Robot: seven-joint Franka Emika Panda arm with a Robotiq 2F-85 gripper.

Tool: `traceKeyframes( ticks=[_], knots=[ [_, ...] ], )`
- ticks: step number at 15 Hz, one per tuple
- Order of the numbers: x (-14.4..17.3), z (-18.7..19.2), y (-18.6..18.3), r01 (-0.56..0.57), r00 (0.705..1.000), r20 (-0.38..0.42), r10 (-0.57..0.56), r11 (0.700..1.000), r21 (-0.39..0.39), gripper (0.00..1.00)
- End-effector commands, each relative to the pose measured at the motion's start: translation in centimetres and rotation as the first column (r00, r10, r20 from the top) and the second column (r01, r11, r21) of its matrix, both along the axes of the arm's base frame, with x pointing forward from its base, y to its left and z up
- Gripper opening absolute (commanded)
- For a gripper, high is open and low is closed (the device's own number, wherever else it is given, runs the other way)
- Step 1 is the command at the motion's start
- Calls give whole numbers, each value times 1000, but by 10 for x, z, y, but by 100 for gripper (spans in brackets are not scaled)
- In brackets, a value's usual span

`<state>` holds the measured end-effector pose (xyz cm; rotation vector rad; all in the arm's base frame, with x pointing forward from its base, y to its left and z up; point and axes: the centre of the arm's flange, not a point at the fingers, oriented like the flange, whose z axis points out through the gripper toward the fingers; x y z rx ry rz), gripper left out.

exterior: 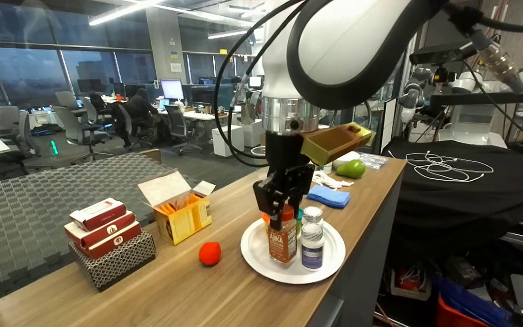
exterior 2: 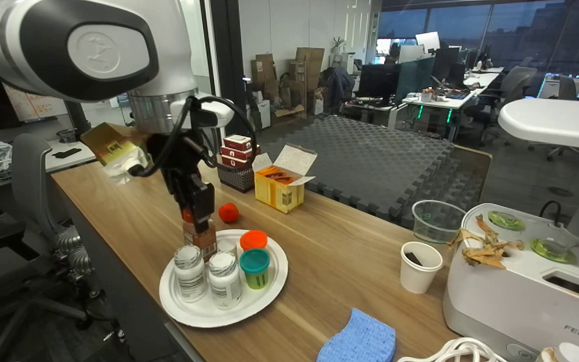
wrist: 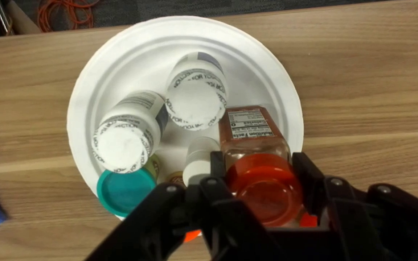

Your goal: Put all the bottles and the orange ball in the plate, and then use the blue object to clean the table

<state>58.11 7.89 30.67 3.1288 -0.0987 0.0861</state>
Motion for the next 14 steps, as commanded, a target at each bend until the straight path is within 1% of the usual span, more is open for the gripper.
traceKeyframes(
  ticks=[1, 4, 8, 9, 10, 11, 14],
  knots=[
    [0, -1, 1, 3, 1000, 25, -3, 1000, 14, 24],
    [4, -10, 1, 8, 1000, 15, -9, 999, 37, 24],
    [3, -17, 1, 9, 1000, 8, -9, 999, 46, 24],
    [2, -16, 0, 9, 1000, 9, -10, 999, 49, 37],
    [2, -15, -1, 10, 1000, 10, -10, 999, 48, 74],
    [1, -14, -2, 13, 1000, 12, -14, 999, 47, 75],
    [1, -9, -6, 21, 999, 24, -22, 999, 50, 95]
  ],
)
